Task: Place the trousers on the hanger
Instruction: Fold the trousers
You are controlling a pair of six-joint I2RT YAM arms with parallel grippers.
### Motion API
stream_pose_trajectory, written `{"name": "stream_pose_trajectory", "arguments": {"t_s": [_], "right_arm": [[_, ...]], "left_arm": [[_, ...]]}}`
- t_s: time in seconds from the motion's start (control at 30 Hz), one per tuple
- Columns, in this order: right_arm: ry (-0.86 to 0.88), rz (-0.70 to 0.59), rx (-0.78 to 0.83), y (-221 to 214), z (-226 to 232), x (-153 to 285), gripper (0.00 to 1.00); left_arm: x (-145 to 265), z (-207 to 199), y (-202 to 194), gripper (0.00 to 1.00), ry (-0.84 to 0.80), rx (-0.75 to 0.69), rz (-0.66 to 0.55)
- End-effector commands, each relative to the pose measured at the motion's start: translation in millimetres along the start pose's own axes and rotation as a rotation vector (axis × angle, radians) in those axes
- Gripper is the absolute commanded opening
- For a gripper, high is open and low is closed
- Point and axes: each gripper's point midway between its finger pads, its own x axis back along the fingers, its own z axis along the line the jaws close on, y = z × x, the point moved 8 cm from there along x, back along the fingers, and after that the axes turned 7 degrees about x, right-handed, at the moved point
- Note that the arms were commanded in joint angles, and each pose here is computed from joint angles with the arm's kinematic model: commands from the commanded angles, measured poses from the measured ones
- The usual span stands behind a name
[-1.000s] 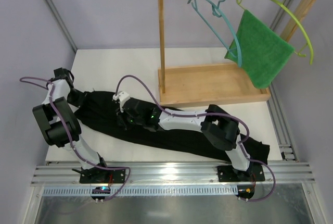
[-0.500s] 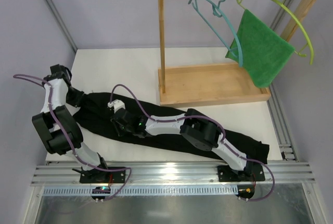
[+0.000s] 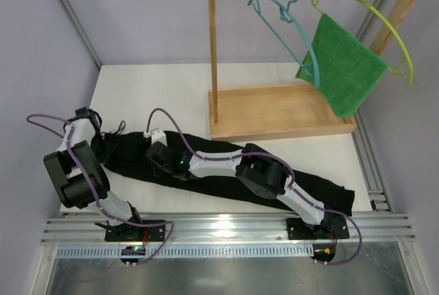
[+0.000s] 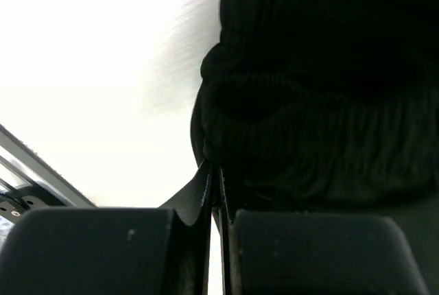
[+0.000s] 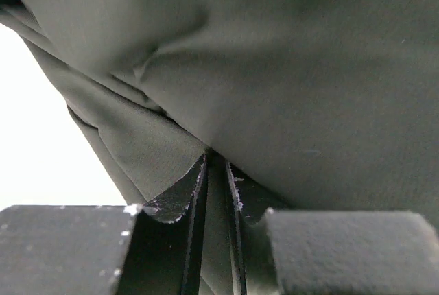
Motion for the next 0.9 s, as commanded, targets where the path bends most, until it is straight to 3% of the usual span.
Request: {"name": "stream_pose_trajectory", "arguments": {"t_s": [0.0, 0.23, 0.37, 0.53, 0.87], "right_arm": [[-0.065, 0.026, 0.012, -5.7, -17.7, 0.4, 0.19], [0.076, 0.003, 0.117, 8.2, -11.1, 33.1, 0.25], [0.204, -0.008, 0.246, 29.4, -3.2, 78.1, 0.30], [0.185, 0.009, 0.394, 32.8, -19.0, 116.4, 0.33], [0.037, 0.152, 0.502, -5.9, -49.7, 93.1, 0.34]], "left_arm": [[-30.4, 7.1, -5.7, 0.00, 0.081, -0.019, 0.028], [-66.6, 6.4, -12.9, 0.00, 0.140, -0.028, 0.087], [-58.6, 2.4, -6.9, 0.01, 0.111, -0.022, 0.055], [-47.7, -3.8, 0.8, 0.01, 0.076, -0.022, 0.043], [-30.6, -14.3, 12.2, 0.01, 0.027, -0.020, 0.037]]}}
